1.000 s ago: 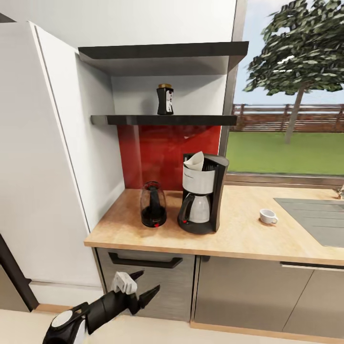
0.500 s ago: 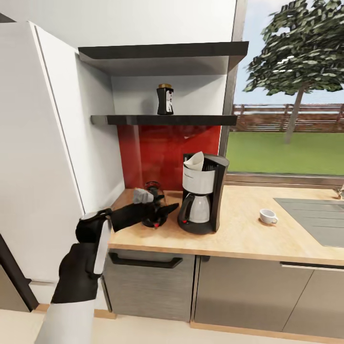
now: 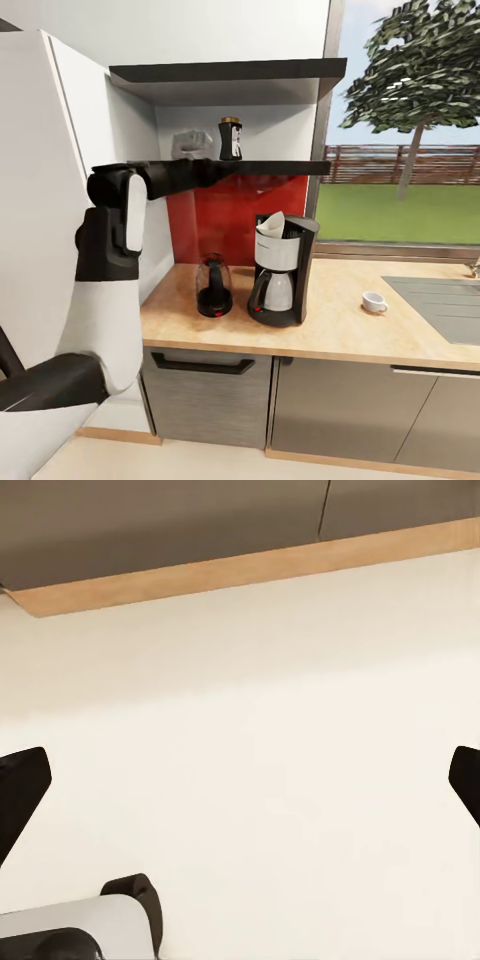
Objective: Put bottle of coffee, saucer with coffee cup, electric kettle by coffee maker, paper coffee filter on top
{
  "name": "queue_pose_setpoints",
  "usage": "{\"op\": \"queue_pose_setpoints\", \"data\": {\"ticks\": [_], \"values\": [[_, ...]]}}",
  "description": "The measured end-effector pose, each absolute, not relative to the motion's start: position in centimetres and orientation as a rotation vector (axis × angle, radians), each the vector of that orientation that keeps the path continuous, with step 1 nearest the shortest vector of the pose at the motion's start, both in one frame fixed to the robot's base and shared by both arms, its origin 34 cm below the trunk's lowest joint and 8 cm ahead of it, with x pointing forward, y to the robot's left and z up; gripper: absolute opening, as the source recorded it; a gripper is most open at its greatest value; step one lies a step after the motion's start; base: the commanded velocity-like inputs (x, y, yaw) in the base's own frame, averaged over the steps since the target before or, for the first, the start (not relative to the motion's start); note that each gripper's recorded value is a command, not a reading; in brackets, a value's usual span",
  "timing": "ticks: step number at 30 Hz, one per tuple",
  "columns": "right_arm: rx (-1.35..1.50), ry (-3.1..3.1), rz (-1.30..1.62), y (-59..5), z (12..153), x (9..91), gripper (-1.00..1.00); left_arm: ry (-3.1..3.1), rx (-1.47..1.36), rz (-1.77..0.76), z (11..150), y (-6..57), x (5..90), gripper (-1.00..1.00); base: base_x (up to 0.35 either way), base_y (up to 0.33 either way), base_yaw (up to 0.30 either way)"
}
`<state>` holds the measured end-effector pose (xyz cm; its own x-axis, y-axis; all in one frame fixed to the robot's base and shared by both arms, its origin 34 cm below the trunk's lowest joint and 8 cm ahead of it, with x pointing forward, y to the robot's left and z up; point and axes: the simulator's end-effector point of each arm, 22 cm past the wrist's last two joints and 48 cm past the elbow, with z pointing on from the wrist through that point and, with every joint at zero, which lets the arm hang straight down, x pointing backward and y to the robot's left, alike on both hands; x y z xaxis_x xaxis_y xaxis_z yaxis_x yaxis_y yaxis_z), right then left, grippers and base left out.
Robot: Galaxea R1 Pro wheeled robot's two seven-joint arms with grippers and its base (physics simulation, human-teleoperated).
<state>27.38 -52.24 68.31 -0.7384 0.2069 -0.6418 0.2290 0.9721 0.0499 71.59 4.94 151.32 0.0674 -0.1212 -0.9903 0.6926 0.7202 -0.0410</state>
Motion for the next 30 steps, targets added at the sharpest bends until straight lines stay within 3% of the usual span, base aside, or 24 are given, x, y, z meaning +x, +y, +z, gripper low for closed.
{"op": "queue_pose_setpoints", "data": {"ticks": [9, 20, 30], "values": [[0.356, 2.342, -0.134, -54.2, 69.6, 25.1, 1.0, 1.475, 0.287, -0.422, 164.2, 8.6, 77.2, 1.0, 0.0, 0.0, 0.0], [0.366, 2.338, -0.143, -54.4, 69.6, 24.6, 1.0, 1.334, 0.258, -0.592, 171.8, 7.8, 72.4, 1.0, 0.0, 0.0, 0.0], [0.365, 2.338, -0.143, -54.4, 70.2, 24.5, 1.0, 1.379, 0.253, -0.606, 171.1, 7.5, 73.5, 1.0, 0.0, 0.0, 0.0]]}}
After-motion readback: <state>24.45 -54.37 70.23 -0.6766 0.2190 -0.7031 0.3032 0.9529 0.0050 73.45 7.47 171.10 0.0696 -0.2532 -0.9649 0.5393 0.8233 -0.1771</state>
